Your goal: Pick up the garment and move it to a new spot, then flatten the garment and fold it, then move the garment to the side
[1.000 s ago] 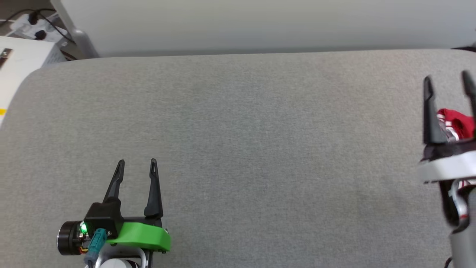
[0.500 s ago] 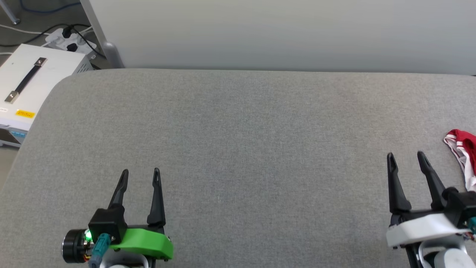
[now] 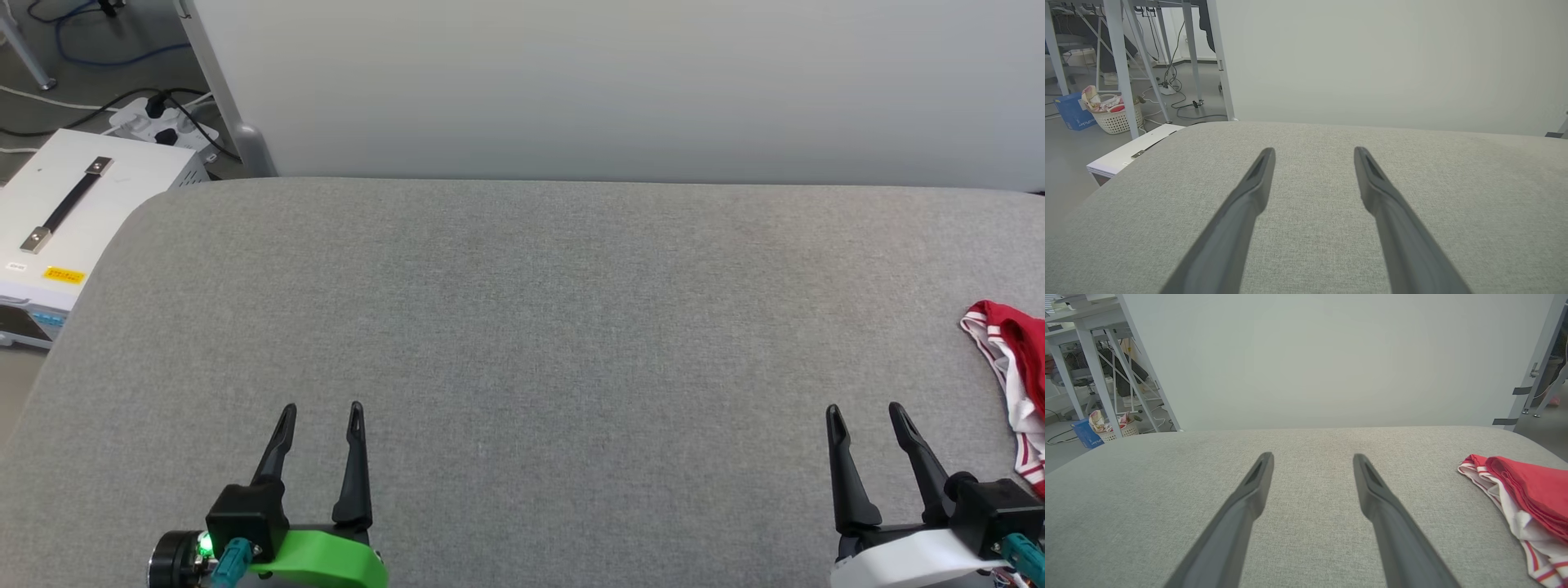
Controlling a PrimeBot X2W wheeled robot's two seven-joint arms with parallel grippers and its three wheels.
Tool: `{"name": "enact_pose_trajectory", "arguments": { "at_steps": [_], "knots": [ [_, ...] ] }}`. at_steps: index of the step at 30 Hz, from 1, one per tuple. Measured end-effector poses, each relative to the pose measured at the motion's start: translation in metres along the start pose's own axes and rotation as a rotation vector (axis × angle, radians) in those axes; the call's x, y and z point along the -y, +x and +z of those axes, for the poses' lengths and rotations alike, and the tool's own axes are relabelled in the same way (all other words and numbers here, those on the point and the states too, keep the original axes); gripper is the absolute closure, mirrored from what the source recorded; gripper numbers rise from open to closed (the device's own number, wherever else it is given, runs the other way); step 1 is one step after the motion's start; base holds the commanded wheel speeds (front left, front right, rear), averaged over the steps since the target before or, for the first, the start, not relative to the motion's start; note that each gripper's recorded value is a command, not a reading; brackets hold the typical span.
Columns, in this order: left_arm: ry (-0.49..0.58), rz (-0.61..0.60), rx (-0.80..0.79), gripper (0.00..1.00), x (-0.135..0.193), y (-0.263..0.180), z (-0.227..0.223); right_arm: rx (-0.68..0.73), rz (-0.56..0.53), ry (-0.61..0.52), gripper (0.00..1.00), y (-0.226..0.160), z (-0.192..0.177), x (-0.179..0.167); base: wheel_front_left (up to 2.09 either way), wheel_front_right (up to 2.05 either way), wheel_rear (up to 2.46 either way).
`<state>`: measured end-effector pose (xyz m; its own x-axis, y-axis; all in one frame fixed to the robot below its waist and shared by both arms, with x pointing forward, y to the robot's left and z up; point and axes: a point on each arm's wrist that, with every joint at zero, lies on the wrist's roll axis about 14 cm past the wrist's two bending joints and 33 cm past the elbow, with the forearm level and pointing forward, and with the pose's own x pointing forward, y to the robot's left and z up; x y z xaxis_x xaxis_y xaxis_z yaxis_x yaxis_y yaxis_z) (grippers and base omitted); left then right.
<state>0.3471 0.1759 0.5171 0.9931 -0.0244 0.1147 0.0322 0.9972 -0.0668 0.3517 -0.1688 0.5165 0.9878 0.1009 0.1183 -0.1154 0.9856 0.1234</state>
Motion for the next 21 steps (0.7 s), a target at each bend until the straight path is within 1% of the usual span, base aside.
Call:
{"name": "enact_pose_trajectory", "arguments": {
  "at_steps": [11,12,21],
  "knots": [
    [0.008,-0.002,-0.018,0.0,0.0004,-0.0045,-0.0052,-0.018,0.01,0.007,0.0,-0.0014,-0.0058,-0.0039,0.0,0.0,0.0],
    [0.008,-0.002,-0.019,1.0,0.0004,-0.0044,-0.0056,-0.019,0.01,0.007,1.0,-0.0014,-0.0062,-0.0039,0.0,0.0,0.0],
    [0.008,-0.003,-0.023,1.0,0.0009,-0.0039,-0.0061,-0.025,0.009,0.004,1.0,-0.0016,-0.0068,-0.0033,0.0,0.0,0.0]
  ]
}}
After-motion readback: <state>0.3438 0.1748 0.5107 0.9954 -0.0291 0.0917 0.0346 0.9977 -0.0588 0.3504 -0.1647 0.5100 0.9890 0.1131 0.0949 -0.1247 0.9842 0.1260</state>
